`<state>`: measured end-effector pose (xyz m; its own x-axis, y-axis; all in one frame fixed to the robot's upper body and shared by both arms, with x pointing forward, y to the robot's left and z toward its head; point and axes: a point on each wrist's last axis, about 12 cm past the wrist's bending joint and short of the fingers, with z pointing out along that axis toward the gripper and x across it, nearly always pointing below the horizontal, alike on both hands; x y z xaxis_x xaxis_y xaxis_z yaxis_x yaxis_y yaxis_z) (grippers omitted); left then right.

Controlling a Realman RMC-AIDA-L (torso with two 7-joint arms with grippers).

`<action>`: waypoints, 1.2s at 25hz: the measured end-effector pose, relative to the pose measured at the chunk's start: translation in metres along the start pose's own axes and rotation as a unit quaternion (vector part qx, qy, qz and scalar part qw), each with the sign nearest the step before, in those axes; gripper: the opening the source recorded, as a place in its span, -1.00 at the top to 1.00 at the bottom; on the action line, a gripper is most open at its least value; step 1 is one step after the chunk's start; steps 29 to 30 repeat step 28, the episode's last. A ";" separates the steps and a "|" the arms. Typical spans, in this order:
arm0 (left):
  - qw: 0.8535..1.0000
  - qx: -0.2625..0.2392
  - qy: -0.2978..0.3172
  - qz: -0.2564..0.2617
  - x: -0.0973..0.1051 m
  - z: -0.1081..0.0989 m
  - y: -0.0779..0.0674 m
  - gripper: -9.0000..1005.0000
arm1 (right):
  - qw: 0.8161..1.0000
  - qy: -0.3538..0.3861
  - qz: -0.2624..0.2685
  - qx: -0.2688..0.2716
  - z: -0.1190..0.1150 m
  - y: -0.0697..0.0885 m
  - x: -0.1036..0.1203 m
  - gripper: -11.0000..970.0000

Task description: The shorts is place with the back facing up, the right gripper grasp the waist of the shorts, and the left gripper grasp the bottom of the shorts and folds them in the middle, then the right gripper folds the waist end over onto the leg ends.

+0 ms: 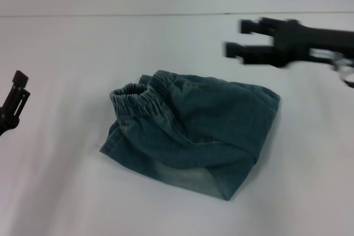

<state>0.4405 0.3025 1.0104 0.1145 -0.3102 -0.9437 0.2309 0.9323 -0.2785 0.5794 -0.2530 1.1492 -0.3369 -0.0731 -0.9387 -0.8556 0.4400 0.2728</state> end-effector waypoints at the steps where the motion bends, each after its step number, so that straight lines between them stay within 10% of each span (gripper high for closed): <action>1: 1.000 0.029 0.007 -0.006 -0.005 -0.002 0.003 -0.54 | 1.000 -0.002 0.002 -0.005 -0.014 0.001 0.008 -0.95; 12: 0.919 0.313 0.239 0.004 -0.038 -0.002 0.010 -0.54 | 0.999 0.009 0.031 -0.024 -0.063 0.027 0.104 -0.95; 30: 0.887 0.364 0.285 -0.005 -0.036 0.015 -0.001 -0.53 | 0.997 0.044 0.032 -0.047 -0.043 0.039 0.123 -0.95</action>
